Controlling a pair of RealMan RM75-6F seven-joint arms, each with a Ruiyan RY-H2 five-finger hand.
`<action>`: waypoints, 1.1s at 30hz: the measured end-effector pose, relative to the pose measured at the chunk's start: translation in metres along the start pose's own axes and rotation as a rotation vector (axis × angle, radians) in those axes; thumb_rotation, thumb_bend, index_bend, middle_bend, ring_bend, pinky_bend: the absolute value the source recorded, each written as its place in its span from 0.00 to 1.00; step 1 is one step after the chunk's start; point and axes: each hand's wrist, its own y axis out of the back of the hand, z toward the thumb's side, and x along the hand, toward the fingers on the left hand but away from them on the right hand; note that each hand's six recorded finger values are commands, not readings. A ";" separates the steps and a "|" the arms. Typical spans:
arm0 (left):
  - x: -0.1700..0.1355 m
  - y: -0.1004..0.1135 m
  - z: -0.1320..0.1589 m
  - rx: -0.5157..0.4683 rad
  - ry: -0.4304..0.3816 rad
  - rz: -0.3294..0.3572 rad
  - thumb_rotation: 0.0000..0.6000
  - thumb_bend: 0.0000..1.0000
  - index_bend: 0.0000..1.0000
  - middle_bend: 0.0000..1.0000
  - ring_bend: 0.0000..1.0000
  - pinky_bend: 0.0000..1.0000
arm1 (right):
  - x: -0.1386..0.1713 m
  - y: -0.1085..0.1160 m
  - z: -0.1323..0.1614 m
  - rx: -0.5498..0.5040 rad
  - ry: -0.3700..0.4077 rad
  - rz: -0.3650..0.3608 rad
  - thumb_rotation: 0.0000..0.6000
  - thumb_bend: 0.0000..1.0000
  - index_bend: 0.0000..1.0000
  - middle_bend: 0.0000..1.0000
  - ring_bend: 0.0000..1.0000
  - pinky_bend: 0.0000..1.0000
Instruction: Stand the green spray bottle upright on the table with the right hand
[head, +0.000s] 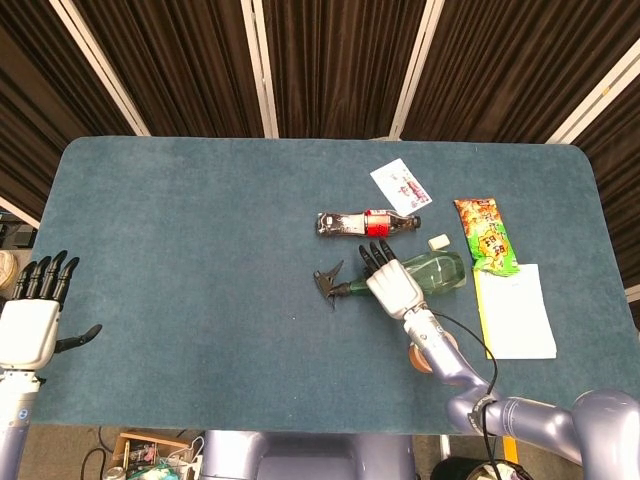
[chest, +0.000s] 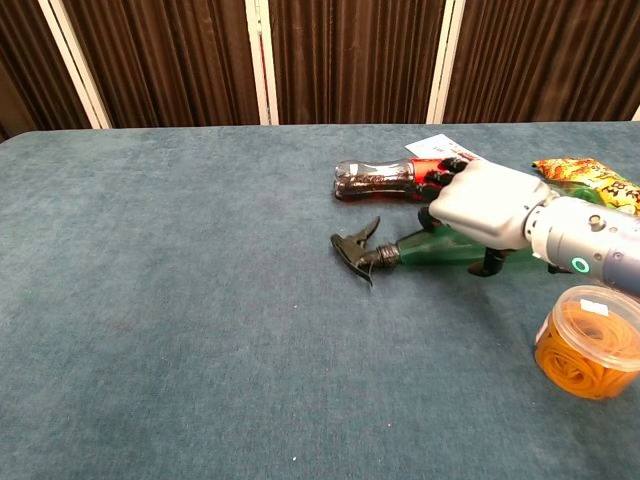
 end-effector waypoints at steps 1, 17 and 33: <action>0.000 0.000 0.001 0.000 -0.003 -0.001 1.00 0.02 0.00 0.00 0.00 0.07 | 0.001 0.002 0.000 -0.001 0.000 -0.015 1.00 0.45 0.84 0.08 0.00 0.00; -0.008 0.006 0.009 -0.016 -0.055 0.022 1.00 0.02 0.00 0.00 0.00 0.07 | 0.036 0.060 -0.005 -0.197 0.017 -0.171 1.00 0.48 0.92 0.21 0.00 0.04; -0.015 0.014 0.013 -0.051 -0.096 0.043 1.00 0.03 0.00 0.00 0.00 0.07 | 0.079 0.107 -0.023 -0.948 0.082 -0.240 1.00 0.50 0.93 0.22 0.00 0.04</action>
